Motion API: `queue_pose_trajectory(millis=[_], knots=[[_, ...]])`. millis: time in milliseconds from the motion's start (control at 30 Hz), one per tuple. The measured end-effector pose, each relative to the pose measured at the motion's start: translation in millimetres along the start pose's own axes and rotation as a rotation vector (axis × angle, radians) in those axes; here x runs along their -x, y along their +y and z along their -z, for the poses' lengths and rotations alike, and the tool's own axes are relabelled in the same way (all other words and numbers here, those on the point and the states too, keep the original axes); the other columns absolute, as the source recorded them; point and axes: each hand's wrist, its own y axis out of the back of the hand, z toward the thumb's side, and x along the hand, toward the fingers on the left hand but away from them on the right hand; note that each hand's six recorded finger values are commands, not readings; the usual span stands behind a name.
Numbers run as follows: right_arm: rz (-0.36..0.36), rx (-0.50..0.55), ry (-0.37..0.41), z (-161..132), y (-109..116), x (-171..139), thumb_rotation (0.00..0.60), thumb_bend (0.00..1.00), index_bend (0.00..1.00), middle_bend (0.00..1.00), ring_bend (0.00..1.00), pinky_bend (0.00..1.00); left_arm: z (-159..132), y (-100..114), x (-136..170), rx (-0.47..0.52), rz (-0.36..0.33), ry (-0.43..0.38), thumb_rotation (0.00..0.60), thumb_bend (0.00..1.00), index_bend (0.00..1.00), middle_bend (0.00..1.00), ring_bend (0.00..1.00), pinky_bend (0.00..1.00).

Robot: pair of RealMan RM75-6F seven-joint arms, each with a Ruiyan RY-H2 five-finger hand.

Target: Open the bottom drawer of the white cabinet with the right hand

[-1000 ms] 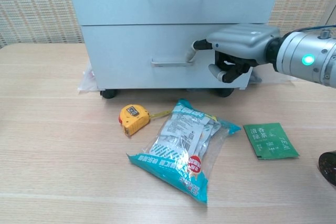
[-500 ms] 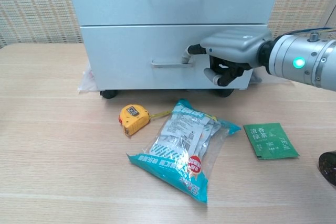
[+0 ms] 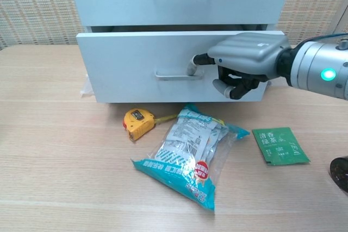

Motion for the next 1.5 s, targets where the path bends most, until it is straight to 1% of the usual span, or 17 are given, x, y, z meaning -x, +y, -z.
queue_pose_trajectory(millis=[433,900,1133,1500], knots=[[-0.032,-0.039,0.038,-13.9,-4.8,-22.0,0.600,0.60,0.18,0.90,0.95,0.91,0.9,-2.6,2.7,-0.010,0.008,0.013,0.600,0.36,0.13,0.00,0.05,0.13],[-0.035,-0.066,0.091,-29.4,-3.5,-41.1,0.600,0.59,0.18,0.90,0.95,0.91,0.8,0.3,4.5,-0.020,0.000,0.011,0.600,0.36,0.13,0.00,0.05,0.13],[-0.043,-0.080,0.110,-36.1,-5.0,-48.8,0.600,0.59,0.18,0.90,0.95,0.91,0.9,0.6,5.9,-0.019,-0.001,0.012,0.600,0.36,0.13,0.00,0.05,0.13],[-0.056,-0.107,0.160,-51.1,-9.1,-64.8,0.600,0.59,0.18,0.90,0.95,0.91,2.0,1.1,8.5,-0.020,-0.003,0.013,0.600,0.36,0.13,0.00,0.05,0.13]])
